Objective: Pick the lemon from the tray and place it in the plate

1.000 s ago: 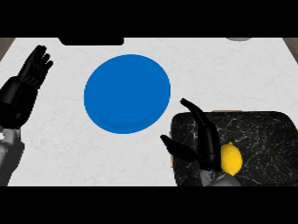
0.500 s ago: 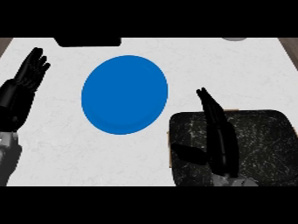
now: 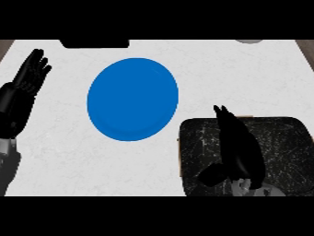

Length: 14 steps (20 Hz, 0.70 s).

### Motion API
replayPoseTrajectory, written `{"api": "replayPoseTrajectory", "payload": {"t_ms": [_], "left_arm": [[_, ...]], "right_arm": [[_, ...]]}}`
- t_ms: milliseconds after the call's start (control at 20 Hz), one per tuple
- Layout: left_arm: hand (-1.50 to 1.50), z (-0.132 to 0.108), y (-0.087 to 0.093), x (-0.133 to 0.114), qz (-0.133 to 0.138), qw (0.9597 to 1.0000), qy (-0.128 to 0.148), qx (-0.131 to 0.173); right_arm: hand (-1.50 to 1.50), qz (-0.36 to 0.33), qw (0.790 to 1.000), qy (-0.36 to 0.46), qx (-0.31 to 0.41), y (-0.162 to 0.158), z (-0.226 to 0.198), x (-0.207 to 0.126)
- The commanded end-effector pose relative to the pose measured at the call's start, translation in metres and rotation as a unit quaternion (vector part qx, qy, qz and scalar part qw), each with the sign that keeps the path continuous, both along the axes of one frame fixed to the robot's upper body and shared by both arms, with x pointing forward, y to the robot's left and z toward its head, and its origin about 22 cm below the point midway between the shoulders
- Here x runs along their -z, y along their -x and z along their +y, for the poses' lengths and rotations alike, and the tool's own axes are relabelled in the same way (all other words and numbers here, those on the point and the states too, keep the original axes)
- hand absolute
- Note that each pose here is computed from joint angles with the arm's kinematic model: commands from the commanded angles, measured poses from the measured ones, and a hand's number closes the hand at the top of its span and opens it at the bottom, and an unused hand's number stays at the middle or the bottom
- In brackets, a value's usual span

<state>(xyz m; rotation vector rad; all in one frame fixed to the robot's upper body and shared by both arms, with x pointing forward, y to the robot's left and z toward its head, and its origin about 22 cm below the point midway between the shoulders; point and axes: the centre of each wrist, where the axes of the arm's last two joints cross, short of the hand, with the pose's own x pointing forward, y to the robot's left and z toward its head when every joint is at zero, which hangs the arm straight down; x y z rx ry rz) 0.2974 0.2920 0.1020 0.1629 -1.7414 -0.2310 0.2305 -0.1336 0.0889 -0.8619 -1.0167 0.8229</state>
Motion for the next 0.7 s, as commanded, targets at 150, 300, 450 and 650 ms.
{"api": "replayPoseTrajectory", "payload": {"t_ms": [150, 300, 450, 650], "left_arm": [[0.0, -0.011, -0.001, -0.009, -0.006, 1.0, 0.003, 0.0], [0.0, -0.003, 0.002, -0.01, -0.006, 0.9999, 0.006, 0.012], [0.0, -0.013, -0.003, -0.01, -0.007, 0.9999, 0.006, 0.006], [0.0, -0.006, 0.007, -0.007, 0.007, 0.9999, 0.006, 0.007]], "right_arm": [[-1.5, 0.13, 0.989, 0.061, 0.031, 0.001, 0.005, -0.026], [-1.5, 0.143, 0.986, 0.073, 0.049, -0.006, -0.01, -0.024], [-1.5, 0.141, 0.984, 0.091, 0.051, -0.002, 0.001, -0.026], [-1.5, 0.169, 0.973, 0.13, 0.084, -0.006, -0.013, -0.005]]}}
